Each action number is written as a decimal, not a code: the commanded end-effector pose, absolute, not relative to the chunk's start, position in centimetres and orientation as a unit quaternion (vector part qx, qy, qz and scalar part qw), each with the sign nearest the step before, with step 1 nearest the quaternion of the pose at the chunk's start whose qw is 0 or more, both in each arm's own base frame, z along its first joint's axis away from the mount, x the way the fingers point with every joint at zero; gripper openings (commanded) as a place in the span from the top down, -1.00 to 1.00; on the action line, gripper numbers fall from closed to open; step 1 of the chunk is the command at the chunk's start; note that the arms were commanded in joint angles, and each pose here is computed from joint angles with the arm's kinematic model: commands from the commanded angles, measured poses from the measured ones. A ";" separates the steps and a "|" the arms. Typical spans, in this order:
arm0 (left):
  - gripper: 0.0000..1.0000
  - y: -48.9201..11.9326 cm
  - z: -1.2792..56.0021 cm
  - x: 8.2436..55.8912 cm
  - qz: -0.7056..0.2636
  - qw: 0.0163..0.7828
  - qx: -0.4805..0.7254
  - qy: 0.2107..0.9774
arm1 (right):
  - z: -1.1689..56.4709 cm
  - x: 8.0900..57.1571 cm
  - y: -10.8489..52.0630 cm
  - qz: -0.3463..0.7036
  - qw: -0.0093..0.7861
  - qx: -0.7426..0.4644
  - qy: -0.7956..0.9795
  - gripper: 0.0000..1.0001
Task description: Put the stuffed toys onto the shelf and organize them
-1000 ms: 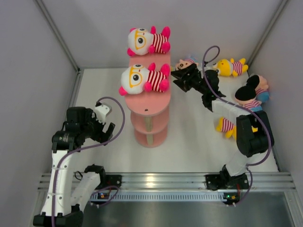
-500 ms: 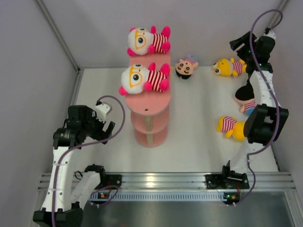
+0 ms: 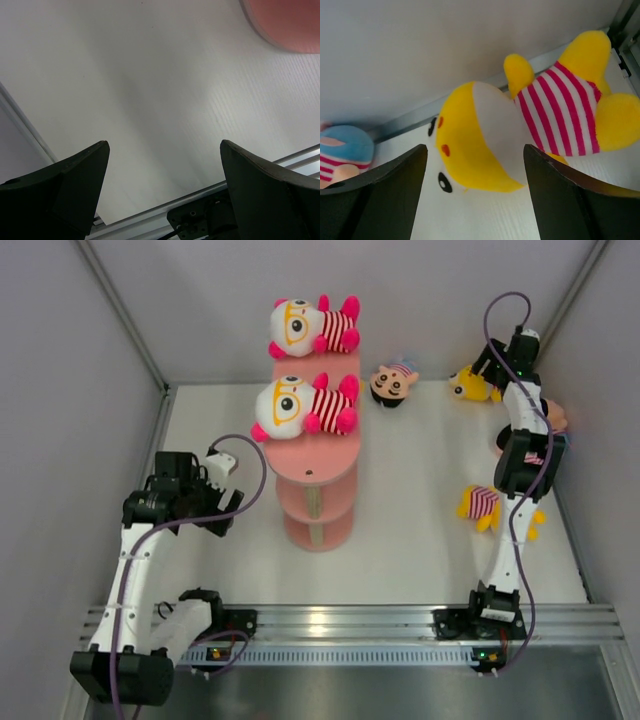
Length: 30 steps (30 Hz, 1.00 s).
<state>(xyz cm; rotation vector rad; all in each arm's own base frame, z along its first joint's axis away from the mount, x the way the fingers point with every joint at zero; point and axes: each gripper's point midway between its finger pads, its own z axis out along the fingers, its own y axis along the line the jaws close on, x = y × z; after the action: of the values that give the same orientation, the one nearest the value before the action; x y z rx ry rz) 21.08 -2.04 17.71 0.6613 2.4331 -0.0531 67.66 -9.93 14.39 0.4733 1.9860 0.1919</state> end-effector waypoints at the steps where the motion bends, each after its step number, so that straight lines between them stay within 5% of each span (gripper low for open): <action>1: -0.97 -1.9 18.7 22.9 -0.008 0.329 0.240 0.913 | 16.0 68.6 -10.5 0.043 0.542 0.179 0.820 -0.53; 6: -0.97 -2.0 18.9 23.4 -0.012 0.326 0.237 0.915 | 11.9 68.7 -10.6 0.024 0.518 0.174 0.838 -0.16; 11: -0.97 -2.0 18.5 23.4 -0.013 0.320 0.236 0.917 | 11.6 68.5 -10.6 0.026 0.519 0.170 0.837 1.00; 17: -0.97 -2.0 18.5 23.2 -0.015 0.325 0.235 0.916 | 17.1 65.2 -8.3 0.056 0.554 0.180 0.811 1.00; 18: -0.97 -2.1 18.5 23.3 -0.016 0.328 0.233 0.915 | 22.5 64.3 -7.8 0.069 0.596 0.186 0.778 1.00; 30: -0.97 -1.9 19.4 22.5 -0.010 0.357 0.220 0.908 | 31.5 45.3 7.8 0.154 0.630 0.160 0.744 1.00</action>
<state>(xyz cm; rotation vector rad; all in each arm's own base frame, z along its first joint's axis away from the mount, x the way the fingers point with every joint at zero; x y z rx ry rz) 21.98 -1.96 18.26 0.6128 2.4089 -0.0452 48.07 4.41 28.22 0.3975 1.7915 0.2906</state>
